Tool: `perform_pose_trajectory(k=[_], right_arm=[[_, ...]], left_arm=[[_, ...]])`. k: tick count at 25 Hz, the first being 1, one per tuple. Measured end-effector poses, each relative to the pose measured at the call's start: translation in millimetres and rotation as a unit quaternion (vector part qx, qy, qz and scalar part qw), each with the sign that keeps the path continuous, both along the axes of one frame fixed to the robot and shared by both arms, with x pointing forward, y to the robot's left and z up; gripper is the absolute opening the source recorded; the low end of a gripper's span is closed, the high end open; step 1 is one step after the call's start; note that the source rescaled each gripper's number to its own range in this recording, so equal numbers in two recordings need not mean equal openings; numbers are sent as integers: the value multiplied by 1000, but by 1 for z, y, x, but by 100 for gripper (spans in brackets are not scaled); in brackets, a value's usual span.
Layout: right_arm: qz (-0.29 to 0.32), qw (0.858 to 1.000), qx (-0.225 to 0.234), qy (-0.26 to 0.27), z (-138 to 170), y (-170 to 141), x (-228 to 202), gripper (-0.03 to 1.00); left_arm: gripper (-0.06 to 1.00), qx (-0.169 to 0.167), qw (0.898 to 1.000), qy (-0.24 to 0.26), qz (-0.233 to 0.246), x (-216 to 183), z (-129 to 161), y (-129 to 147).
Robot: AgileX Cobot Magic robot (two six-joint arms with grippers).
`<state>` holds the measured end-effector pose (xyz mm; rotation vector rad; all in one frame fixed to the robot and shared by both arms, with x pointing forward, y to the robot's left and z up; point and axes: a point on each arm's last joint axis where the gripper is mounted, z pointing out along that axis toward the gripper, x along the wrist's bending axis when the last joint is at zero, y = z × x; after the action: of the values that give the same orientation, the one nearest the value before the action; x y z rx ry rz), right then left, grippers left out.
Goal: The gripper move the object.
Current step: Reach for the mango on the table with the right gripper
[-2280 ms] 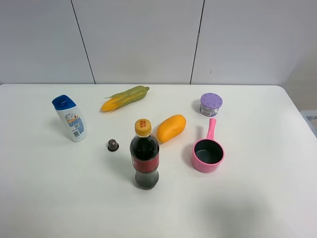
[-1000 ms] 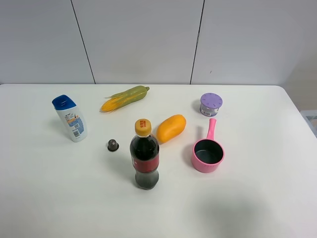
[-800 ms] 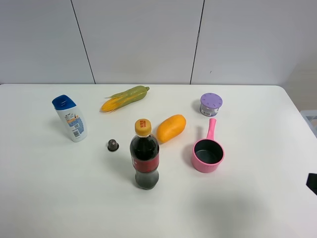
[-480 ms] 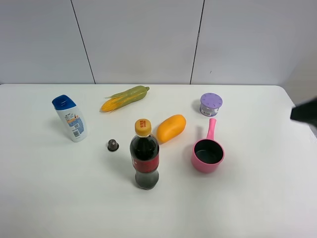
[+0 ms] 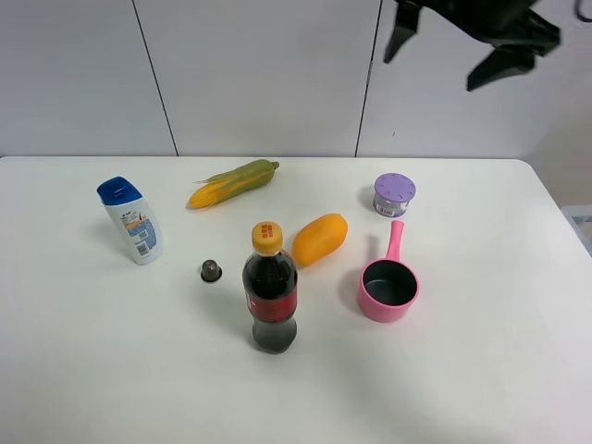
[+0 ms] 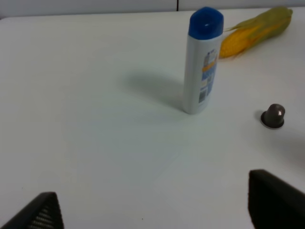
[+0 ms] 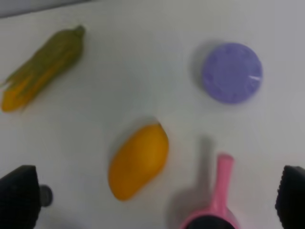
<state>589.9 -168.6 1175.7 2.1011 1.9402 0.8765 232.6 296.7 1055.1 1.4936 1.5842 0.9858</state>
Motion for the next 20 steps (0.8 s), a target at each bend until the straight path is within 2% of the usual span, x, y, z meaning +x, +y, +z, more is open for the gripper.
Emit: perform_pose_trajectory(k=[5,11,16,20], right_arm=[[15,999,10,32,-38,54,39,100],[25,994,-8,108,-97,100,46,100],[23,988,-18,149,-123,114,37,96],[14,977,-49,207,-159,111,25,95]], left_arm=[[100,0,1000,0,0,0,0,0],[100,0,1000,0,0,0,0,0],[100,0,1000,0,0,0,0,0],[100,0,1000,0,0,0,0,0]])
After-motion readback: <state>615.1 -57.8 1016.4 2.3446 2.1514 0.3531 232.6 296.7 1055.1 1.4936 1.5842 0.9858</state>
